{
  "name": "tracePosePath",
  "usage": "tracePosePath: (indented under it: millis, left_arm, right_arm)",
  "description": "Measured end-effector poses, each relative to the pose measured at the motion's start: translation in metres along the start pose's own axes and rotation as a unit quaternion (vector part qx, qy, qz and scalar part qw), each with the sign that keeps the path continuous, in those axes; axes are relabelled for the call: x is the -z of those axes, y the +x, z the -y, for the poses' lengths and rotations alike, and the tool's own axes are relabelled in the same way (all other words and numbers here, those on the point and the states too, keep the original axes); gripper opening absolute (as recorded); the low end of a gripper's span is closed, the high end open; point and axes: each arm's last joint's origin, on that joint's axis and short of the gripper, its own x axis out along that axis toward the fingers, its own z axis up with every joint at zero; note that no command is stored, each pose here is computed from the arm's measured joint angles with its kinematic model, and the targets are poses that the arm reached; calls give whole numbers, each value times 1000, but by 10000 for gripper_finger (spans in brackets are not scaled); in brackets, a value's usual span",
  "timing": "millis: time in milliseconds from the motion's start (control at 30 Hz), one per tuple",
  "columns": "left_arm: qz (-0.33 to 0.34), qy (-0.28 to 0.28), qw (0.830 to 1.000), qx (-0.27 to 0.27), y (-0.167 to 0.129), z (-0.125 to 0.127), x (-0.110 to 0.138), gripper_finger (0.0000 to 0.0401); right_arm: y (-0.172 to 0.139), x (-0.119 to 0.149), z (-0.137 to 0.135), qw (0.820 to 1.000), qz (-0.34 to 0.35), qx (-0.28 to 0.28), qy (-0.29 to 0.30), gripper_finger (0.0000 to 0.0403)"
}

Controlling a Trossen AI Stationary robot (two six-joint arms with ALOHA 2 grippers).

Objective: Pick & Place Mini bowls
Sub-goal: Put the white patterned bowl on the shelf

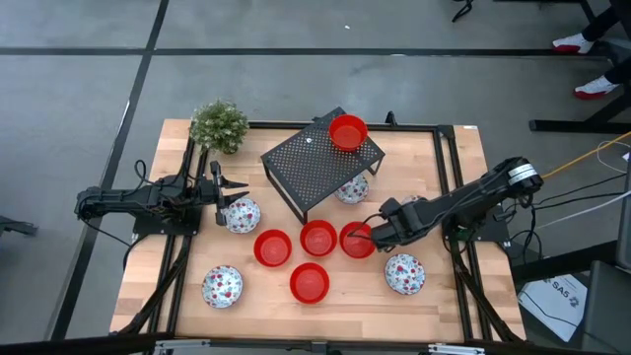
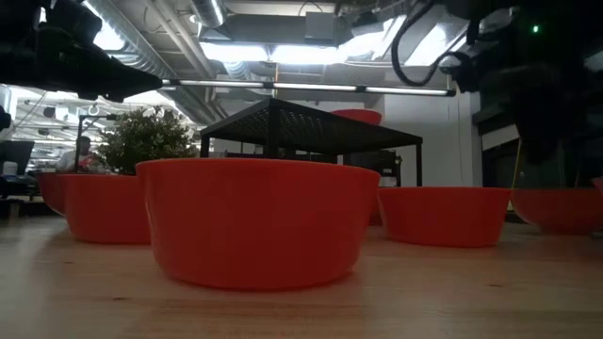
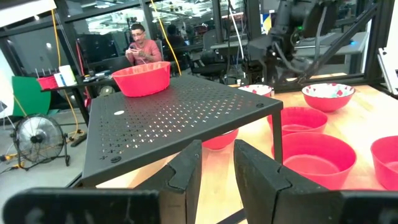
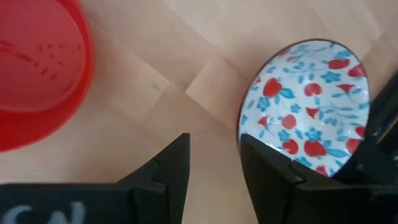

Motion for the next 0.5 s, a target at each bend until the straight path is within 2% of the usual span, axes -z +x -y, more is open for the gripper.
tracePosePath:
  millis: [500]
  left_arm:
    - [0,0,1000,0,0,0,0,88]
  right_arm:
    - [33,10,6,1000,-8,15,3,141]
